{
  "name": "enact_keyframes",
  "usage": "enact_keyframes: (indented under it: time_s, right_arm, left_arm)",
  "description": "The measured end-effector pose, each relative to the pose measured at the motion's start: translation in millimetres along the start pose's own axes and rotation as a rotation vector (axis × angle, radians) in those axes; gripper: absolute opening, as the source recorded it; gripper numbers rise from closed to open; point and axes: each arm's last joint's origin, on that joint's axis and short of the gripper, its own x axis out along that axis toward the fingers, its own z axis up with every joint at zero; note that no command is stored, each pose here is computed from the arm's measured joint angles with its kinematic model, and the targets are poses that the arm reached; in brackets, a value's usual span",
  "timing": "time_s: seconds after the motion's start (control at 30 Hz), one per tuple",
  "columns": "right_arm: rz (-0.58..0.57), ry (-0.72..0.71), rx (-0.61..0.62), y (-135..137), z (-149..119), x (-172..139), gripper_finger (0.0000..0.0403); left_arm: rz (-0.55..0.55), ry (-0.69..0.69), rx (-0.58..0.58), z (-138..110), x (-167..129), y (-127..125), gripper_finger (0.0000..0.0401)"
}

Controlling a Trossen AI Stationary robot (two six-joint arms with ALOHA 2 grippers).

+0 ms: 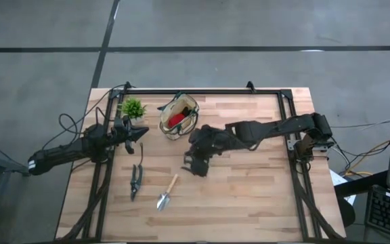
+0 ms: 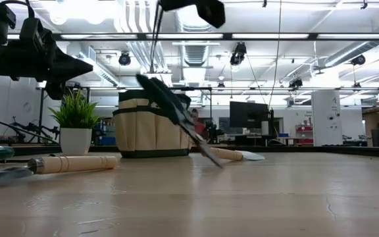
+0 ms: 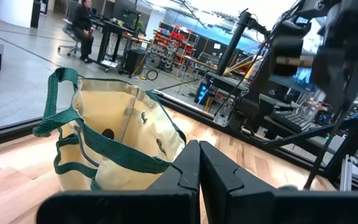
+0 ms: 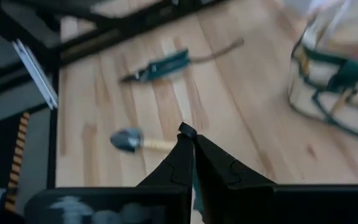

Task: Pick & Place Garden tools in Gardening bag
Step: Put the right green shear scissor into the green gardening bag

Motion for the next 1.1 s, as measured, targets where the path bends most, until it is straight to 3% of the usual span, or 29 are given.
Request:
enact_keyframes:
  time_s: [0.53,0.73,0.93,1.1]
  right_arm:
    - [-0.004,-0.232,-0.013,-27,65,-36,0.0008]
    - [0.061,-0.362,0.010,-39,88,-47,0.0008]
    - [0.144,-0.255,0.007,-42,84,-47,0.0008]
    - [0.117,-0.138,0.028,-46,65,-25,0.0008]
  left_arm:
    - [0.000,0.001,0.000,0,0,0,0.0005]
    - [0.000,0.001,0.000,0,0,0,0.0005]
    - [0.000,0.001,0.000,0,0,0,0.0005]
    - [0.000,0.001,0.000,0,0,0,0.0005]
